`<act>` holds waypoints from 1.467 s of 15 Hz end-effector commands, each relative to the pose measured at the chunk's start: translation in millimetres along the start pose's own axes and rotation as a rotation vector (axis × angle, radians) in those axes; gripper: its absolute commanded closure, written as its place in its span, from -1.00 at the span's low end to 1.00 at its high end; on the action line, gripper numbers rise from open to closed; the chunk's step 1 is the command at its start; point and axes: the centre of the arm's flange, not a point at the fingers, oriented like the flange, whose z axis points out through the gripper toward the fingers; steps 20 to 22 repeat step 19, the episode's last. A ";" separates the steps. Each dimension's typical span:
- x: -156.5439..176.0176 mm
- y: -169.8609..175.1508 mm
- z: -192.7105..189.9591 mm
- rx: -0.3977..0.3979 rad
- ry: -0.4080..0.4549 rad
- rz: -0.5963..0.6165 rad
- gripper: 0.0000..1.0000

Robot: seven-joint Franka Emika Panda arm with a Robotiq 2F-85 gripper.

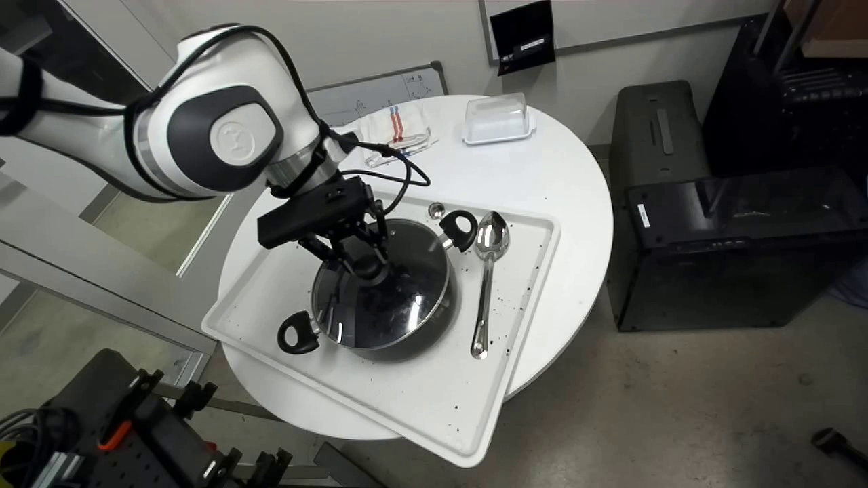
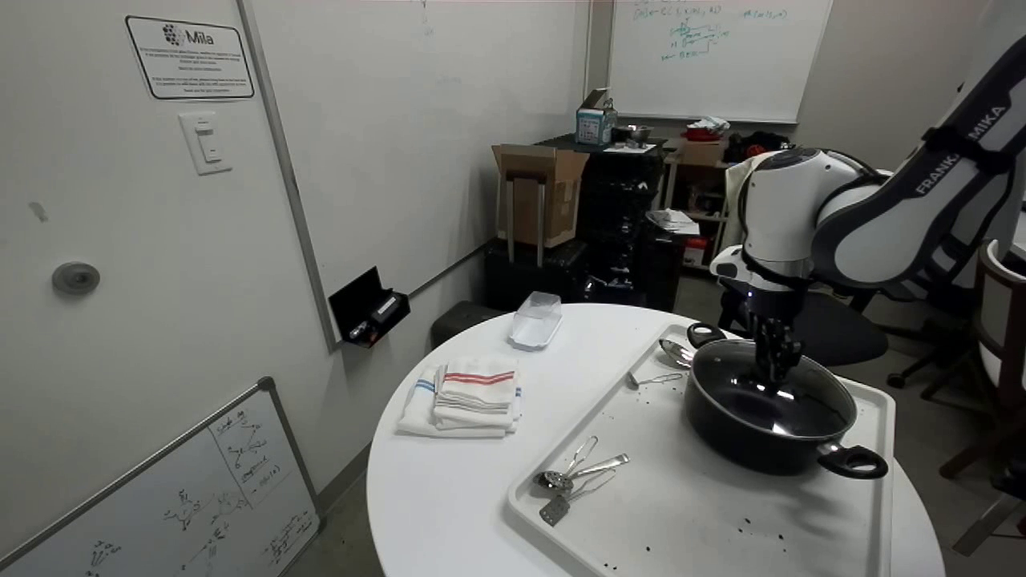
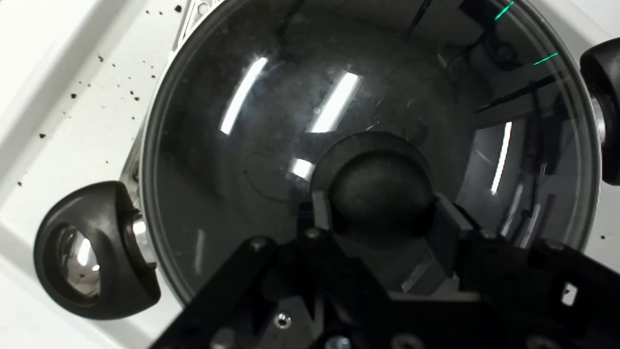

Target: Put the glass lid on the black pot.

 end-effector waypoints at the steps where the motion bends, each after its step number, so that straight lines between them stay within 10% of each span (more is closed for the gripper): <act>1: 2.9 3.0 -2.5 -0.007 0.018 0.008 0.50; 4: 2.9 3.3 -1.9 -0.006 0.020 0.007 0.50; 6: 2.1 3.2 -2.6 -0.004 0.019 0.007 -0.52; 9: 1.9 3.2 -5.3 -0.005 0.023 0.007 -0.94; 22: 0.8 3.6 -11.9 -0.012 0.027 0.008 -1.00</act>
